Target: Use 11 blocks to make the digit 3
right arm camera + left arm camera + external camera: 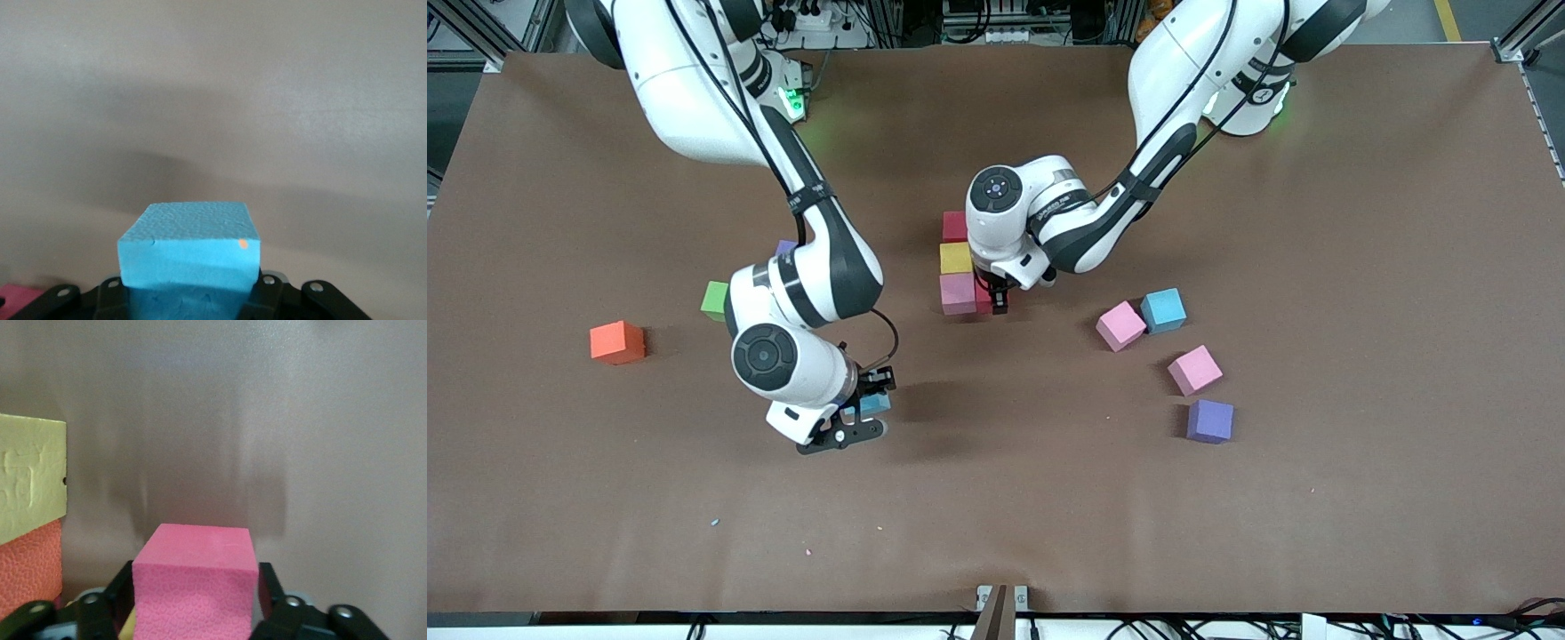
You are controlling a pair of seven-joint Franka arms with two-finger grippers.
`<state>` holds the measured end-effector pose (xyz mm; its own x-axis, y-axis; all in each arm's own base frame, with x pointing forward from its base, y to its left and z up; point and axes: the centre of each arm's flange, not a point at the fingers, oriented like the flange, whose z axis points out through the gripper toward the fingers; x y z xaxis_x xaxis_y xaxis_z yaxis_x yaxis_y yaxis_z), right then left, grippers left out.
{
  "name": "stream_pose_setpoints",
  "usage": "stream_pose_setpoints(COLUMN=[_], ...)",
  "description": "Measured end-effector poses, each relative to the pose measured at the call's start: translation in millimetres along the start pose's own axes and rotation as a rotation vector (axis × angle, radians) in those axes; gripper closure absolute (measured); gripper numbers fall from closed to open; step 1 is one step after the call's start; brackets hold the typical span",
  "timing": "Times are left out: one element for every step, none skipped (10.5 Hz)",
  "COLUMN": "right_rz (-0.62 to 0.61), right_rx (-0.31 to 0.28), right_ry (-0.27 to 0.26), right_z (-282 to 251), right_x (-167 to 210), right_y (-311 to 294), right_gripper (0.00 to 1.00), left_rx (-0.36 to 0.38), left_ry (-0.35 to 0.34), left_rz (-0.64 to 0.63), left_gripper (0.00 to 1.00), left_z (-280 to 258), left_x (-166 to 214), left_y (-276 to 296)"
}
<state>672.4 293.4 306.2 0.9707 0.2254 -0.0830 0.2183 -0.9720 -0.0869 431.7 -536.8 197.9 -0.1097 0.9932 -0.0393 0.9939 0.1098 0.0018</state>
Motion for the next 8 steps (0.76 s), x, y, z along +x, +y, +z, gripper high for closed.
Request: stream_pose_setpoints(right_rz=[-0.005, -0.014, -0.019, -0.019, -0.02, -0.018, -0.014, -0.003], right_rx=[0.003, 0.006, 0.009, 0.011, 0.014, 0.017, 0.021, 0.026], right_ry=[-0.004, -0.009, -0.014, -0.018, -0.017, -0.011, -0.001, 0.012], right_z=[-7.7, -14.4, -19.5, -21.4, -19.7, -16.4, -14.2, -13.4], right_x=[-8.6, -17.6, -25.5, -30.8, -32.8, -32.9, -32.4, -31.8], right_y=[0.8, 2.4, 4.0, 4.1, 2.5, 2.1, 2.6, 0.7], right_gripper=[0.45, 0.45, 0.45, 0.45, 0.45, 0.45, 0.45, 0.45], left_rx=[-0.002, -0.004, -0.008, -0.011, -0.015, -0.023, -0.036, -0.054], left_ry=[-0.002, -0.005, -0.01, -0.014, -0.019, -0.028, -0.04, -0.054], left_rz=[0.0, -0.001, -0.003, -0.004, -0.004, -0.004, -0.005, -0.008], left_gripper=[0.06, 0.0, 0.0, 0.0, 0.0, 0.0, 0.0, 0.0], left_z=[-1.0, -2.8, -5.1, -7.6, -11.0, -17.8, -28.4, -43.7], left_x=[-0.5, -1.5, -2.6, -3.7, -5.0, -7.2, -9.3, -10.8], left_y=[0.7, 1.8, 3.4, 4.7, 5.7, 7.0, 10.0, 13.9])
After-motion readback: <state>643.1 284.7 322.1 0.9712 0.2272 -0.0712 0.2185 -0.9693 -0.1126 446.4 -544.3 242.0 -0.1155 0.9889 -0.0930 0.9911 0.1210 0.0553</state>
